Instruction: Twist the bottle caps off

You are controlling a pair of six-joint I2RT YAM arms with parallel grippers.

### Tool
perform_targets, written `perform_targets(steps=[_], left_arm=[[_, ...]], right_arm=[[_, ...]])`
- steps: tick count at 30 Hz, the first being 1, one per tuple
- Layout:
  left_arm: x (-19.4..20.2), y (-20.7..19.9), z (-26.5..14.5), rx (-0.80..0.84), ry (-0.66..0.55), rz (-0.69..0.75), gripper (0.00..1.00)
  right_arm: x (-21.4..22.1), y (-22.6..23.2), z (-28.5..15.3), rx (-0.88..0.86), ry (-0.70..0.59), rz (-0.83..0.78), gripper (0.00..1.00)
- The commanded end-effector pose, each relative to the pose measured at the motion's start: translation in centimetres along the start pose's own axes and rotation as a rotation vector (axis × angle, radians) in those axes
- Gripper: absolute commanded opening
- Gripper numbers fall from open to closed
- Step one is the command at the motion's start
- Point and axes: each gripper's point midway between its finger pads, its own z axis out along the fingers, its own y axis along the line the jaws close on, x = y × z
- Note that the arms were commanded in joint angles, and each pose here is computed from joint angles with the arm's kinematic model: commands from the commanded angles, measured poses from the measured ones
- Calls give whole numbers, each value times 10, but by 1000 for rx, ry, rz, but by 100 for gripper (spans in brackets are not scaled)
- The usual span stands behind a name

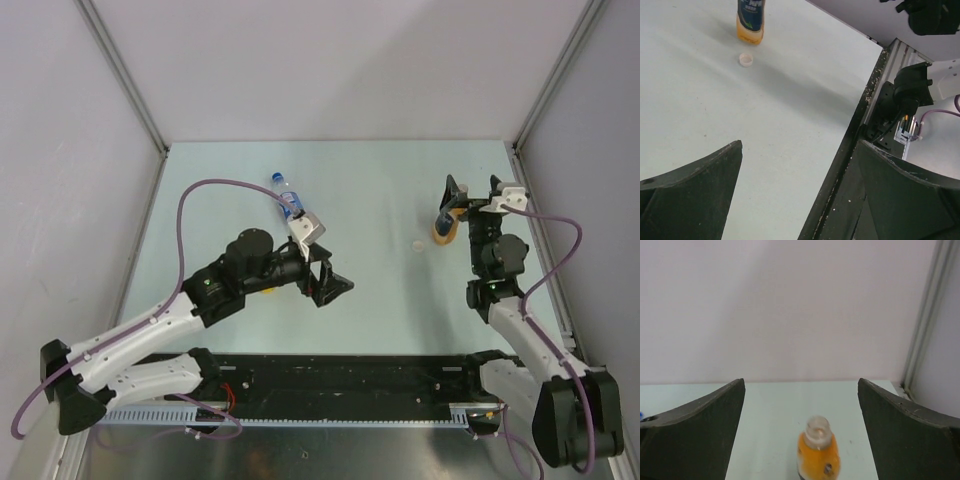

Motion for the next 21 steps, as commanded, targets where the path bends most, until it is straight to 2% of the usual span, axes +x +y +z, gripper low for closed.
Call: perform_targets(steps=[1, 5, 11, 17, 21], left_arm=[[-27, 3, -14, -49, -80, 10, 99], [-37, 14, -27, -137, -121, 7, 100], [-52, 43, -59, -344, -179, 14, 99], [-69, 73, -107, -584, -220, 41, 99], [-66, 94, -141, -762, -226, 8, 100]], right_arm=[[-35, 37, 0, -173, -8, 38, 99], [-46, 75, -12, -327, 26, 80, 99], [-46, 130, -25, -489, 148, 126, 99], [-23, 168, -35, -560, 319, 174, 99], [-9, 181, -42, -583, 388, 188, 99]])
